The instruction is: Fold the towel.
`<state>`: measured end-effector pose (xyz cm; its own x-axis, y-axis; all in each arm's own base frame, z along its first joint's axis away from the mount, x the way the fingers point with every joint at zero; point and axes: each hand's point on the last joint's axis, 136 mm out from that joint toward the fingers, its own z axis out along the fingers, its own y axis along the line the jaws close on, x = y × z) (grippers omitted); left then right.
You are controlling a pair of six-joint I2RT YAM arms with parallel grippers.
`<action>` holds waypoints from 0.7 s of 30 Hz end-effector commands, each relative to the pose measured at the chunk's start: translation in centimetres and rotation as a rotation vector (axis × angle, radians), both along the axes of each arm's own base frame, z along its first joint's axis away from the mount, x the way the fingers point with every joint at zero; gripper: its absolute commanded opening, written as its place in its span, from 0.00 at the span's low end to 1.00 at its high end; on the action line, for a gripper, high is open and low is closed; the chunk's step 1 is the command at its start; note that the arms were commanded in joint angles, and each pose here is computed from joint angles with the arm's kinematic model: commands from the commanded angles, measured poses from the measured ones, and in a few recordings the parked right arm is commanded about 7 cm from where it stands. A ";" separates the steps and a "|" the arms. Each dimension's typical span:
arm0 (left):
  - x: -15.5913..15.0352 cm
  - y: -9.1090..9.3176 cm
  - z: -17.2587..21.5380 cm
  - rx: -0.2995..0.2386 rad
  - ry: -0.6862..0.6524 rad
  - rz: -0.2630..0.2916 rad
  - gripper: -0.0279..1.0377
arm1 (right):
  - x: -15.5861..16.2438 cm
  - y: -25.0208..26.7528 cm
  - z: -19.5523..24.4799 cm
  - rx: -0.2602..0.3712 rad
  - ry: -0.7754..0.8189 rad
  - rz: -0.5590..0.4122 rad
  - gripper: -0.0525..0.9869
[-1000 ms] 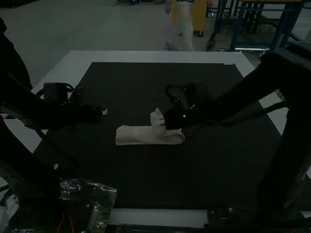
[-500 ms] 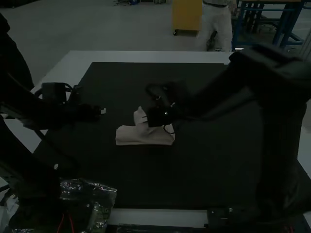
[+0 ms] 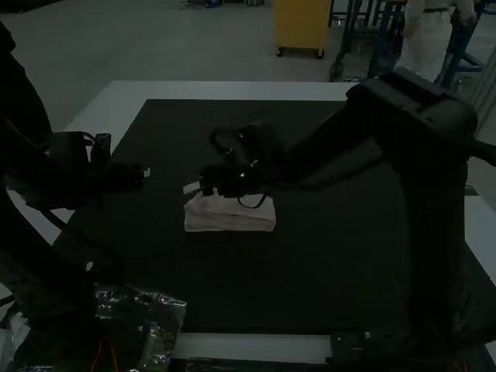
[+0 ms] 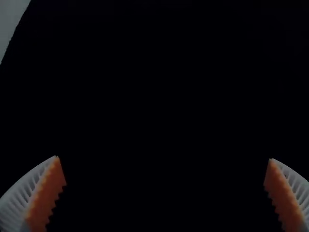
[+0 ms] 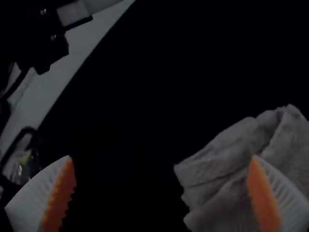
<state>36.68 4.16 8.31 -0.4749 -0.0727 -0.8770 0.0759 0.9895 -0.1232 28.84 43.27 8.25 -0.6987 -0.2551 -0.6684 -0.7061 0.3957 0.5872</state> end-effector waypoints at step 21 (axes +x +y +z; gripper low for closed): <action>0.0 0.0 0.1 -0.019 -0.003 -0.007 0.94 | 0.6 -2.8 1.4 0.127 -0.115 -0.038 0.03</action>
